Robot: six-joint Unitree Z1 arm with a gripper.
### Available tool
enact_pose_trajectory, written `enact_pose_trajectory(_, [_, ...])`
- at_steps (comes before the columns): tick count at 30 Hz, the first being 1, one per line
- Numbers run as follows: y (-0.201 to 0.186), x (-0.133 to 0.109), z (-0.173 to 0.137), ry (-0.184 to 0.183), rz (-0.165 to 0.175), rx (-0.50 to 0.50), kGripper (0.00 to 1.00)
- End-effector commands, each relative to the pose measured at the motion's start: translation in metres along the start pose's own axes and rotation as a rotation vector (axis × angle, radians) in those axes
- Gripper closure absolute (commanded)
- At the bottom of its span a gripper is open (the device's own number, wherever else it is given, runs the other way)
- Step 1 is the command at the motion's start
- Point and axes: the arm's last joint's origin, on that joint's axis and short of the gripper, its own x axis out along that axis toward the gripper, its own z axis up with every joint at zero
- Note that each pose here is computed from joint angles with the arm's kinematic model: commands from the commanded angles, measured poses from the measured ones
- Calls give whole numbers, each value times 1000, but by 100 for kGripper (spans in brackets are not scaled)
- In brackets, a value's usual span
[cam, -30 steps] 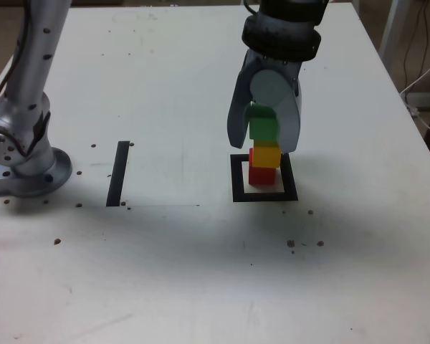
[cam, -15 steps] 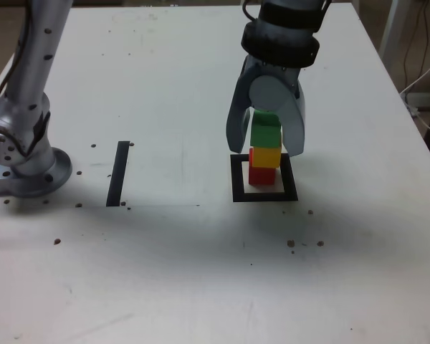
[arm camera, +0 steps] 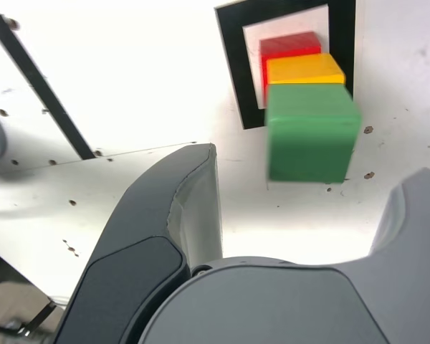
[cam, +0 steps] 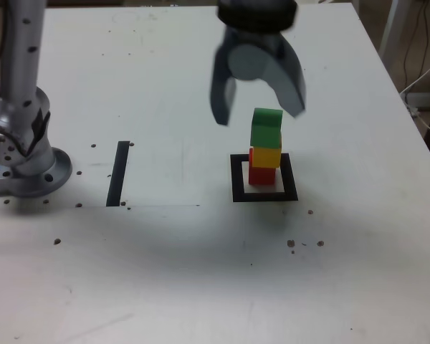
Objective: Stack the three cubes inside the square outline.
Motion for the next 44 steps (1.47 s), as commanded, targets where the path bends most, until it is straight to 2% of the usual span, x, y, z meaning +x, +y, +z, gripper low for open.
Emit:
enact_pose_trajectory(1, [0, -5, -15, -13, 12, -13, 0])
enact_pose_trajectory(7, [4, -2, -56, -43, 32, -48, 0])
enact_pose_trajectory(10, [6, 4, -81, -43, 42, -72, 0])
enact_pose_trajectory(14, [8, 18, -113, -16, 49, -104, 0])
enact_pose_trajectory(19, [5, 37, -139, 27, 49, -112, 0])
enact_pose_trajectory(23, [2, 56, -157, 40, 42, -113, 0])
enact_pose_trajectory(29, [0, 79, -168, 50, 34, -113, 0])
enact_pose_trajectory(35, [1, 89, -166, 52, 32, -113, 0])
enact_pose_trajectory(44, [2, 112, -164, 92, 18, -114, 0])
